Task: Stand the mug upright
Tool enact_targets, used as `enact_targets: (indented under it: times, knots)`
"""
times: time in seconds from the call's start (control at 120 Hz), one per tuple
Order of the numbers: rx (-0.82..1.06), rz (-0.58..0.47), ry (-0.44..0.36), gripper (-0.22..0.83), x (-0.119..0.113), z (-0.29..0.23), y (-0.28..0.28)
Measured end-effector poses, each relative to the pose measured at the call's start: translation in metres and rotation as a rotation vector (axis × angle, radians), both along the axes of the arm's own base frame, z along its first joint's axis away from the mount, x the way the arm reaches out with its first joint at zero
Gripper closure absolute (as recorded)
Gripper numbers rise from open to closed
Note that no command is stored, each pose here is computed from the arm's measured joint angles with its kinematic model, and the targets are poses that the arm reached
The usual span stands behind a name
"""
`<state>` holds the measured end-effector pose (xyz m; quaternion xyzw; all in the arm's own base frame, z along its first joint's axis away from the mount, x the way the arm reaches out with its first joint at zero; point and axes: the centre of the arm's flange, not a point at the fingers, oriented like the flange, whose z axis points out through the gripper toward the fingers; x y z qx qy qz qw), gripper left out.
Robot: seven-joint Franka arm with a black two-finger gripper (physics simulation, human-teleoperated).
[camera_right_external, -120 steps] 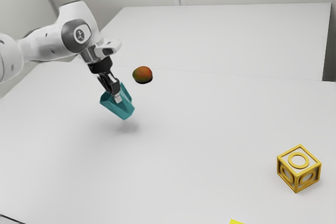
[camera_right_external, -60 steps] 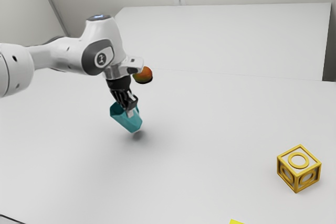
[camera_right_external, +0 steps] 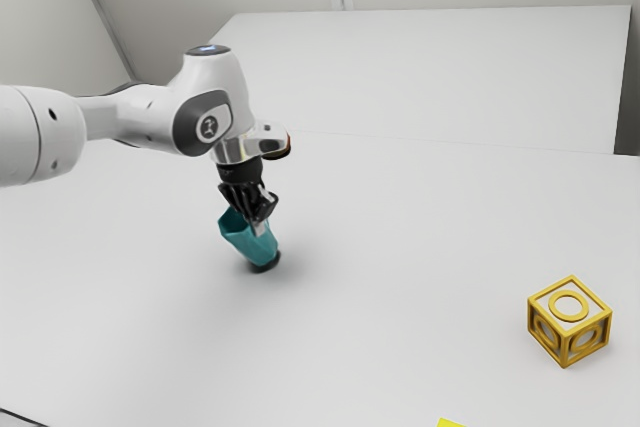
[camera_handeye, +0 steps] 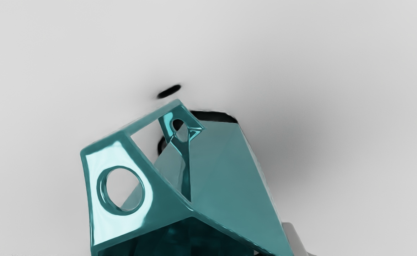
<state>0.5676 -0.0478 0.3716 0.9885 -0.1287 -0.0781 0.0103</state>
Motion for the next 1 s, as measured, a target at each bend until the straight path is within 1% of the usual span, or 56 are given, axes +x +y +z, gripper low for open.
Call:
enact_targets:
  times: [0.325, 0.4, 0.442, 0.592, 0.692, 0.775, 0.875, 0.933, 1.0]
  knots:
    - [0.007, 0.067, 0.057, 0.78, -0.001, -0.018, 0.002]
    - [0.008, 0.078, 0.062, 0.76, -0.001, -0.020, 0.002]
    - [0.008, 0.083, 0.063, 0.71, -0.001, -0.020, 0.002]
    - [0.012, 0.096, 0.052, 0.40, -0.002, -0.014, 0.000]
    - [0.023, 0.098, 0.017, 0.25, -0.004, 0.007, -0.004]
    - [0.038, 0.091, -0.026, 0.17, -0.009, 0.035, -0.012]
    - [0.051, 0.091, -0.081, 0.11, -0.014, 0.074, -0.019]
    - [0.048, 0.096, -0.109, 0.08, -0.011, 0.096, -0.021]
    - [0.038, 0.100, -0.147, 0.06, -0.002, 0.128, -0.023]
